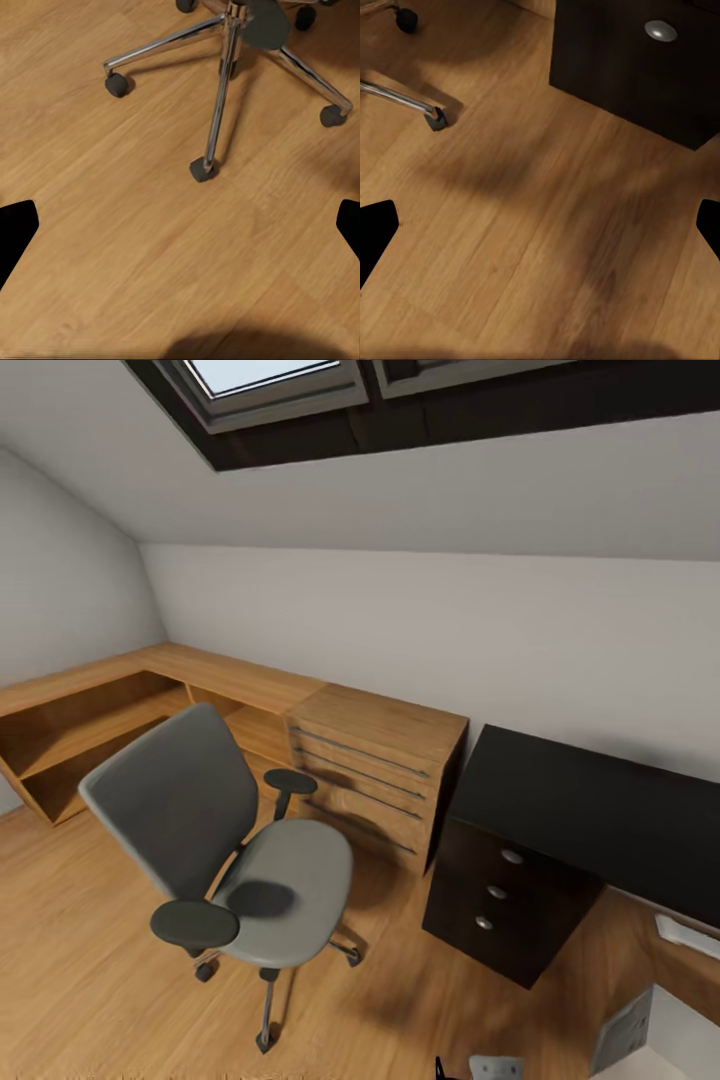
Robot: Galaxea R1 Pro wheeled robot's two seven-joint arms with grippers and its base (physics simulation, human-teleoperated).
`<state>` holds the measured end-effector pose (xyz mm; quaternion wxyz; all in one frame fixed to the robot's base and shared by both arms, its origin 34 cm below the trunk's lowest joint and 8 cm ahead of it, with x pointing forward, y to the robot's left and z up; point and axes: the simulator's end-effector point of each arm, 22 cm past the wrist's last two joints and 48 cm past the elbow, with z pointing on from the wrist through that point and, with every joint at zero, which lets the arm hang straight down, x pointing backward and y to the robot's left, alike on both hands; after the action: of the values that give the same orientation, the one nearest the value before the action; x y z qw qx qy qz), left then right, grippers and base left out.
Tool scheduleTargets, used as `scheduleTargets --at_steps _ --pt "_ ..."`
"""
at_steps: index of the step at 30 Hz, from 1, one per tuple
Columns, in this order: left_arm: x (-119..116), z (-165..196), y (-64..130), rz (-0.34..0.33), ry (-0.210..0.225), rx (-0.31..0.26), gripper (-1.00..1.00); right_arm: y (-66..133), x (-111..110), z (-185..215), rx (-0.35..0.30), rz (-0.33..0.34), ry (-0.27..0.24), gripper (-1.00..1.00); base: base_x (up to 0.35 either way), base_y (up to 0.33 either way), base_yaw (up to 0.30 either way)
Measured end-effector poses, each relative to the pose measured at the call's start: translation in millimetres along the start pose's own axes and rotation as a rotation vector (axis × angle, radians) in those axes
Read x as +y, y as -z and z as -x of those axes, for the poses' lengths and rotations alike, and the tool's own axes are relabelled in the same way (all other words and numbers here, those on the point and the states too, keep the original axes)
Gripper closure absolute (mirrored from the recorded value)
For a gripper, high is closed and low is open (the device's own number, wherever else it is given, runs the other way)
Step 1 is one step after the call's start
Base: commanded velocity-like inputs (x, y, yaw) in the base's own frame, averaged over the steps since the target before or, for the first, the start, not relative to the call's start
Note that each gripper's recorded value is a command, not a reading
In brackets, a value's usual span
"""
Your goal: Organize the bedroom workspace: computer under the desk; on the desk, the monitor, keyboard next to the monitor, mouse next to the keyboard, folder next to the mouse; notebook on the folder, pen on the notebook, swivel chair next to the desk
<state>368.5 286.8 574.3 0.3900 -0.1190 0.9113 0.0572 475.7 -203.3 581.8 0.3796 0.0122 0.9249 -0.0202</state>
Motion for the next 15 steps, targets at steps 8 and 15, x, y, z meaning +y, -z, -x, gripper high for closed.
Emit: scheduleTargets --at_steps 8,15 --pt "0.7 -3.0 0.5 0.001 -0.002 0.008 -1.00 0.1 0.4 -4.0 0.008 0.000 -0.001 -1.00 0.000 0.000 0.236" --pt "1.3 -5.9 1.1 0.002 -0.003 0.015 -1.00 0.3 1.7 -8.2 0.019 0.001 -0.002 -1.00 0.000 0.000 0.214"
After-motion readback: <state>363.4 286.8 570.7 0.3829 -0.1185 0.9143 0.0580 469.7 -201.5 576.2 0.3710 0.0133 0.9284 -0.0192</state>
